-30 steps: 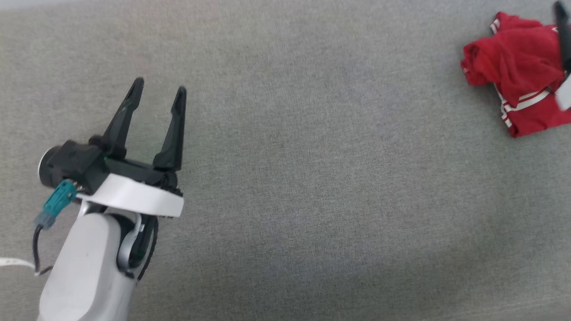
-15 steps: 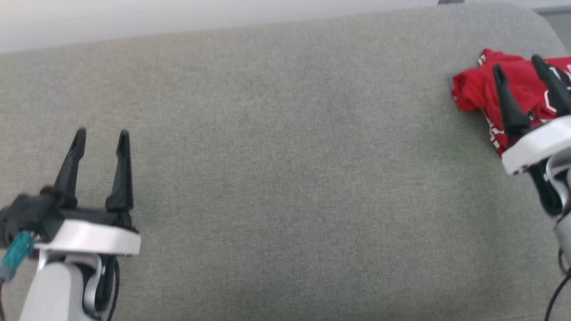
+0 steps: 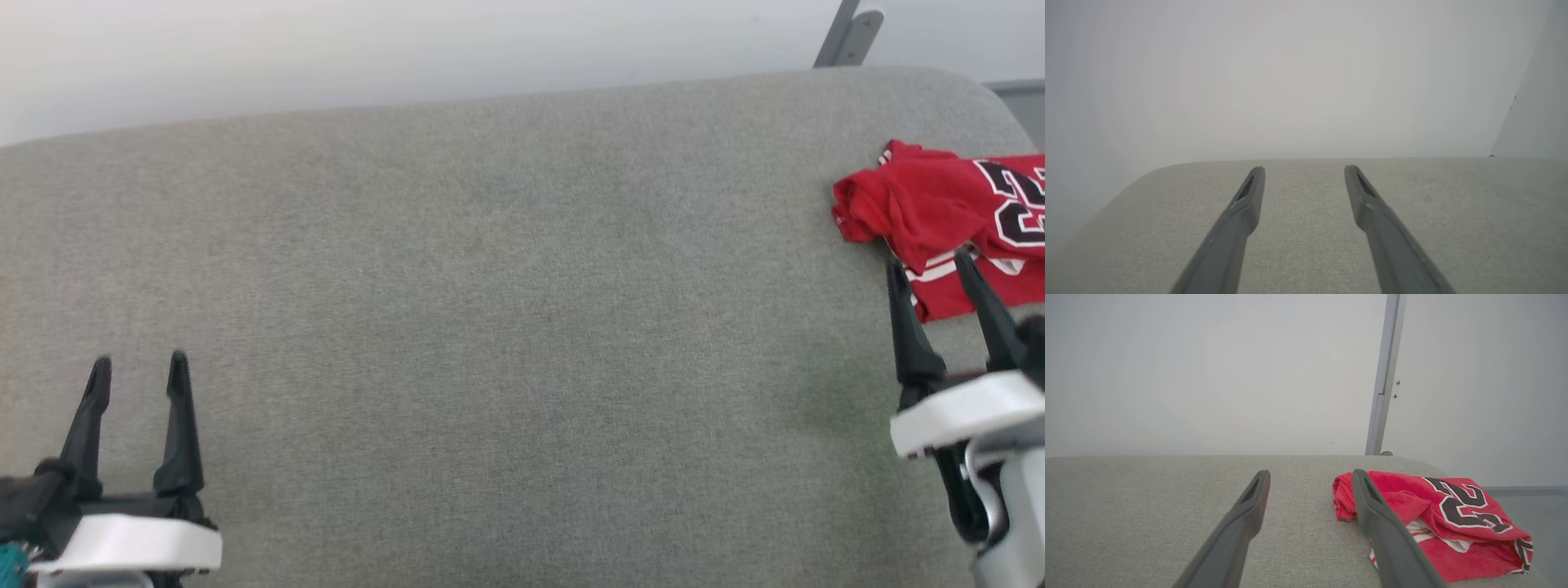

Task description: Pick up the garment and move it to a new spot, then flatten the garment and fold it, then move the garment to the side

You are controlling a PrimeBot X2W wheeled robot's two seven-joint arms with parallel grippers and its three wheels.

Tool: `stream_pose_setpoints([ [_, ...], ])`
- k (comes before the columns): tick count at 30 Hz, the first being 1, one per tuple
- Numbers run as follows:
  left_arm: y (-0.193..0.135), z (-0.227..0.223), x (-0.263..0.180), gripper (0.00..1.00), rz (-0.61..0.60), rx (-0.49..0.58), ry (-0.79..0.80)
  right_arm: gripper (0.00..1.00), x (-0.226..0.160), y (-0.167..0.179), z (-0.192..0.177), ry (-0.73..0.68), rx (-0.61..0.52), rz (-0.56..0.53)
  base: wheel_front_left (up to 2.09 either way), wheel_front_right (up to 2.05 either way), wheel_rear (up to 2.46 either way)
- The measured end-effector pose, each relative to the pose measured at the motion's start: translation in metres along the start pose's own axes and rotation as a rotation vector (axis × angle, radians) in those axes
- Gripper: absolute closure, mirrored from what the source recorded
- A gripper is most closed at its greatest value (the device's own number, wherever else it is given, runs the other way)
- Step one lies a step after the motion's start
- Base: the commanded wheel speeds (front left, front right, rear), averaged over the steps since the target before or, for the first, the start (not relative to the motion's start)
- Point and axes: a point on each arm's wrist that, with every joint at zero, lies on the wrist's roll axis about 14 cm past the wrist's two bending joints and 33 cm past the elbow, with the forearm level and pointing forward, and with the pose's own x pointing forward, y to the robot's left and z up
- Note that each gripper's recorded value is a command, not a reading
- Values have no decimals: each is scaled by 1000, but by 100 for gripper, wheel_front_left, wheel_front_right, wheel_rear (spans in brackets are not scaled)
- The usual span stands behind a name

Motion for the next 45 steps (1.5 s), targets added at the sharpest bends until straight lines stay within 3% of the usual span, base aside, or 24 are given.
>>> stream_pose_setpoints([
  [21, 33, -2, -64, 0, 138, -25, 34, 0, -59, 2, -22, 32, 102, -100, 0, 0, 0],
  [38, 31, 1, -68, 0, 142, -56, 19, 0, -77, 8, -32, 56, 142, -124, 0, 0, 0],
  [45, 28, 0, -68, 0, 132, -59, 23, 0, -76, 19, -35, 70, 134, -84, 0, 0, 0],
])
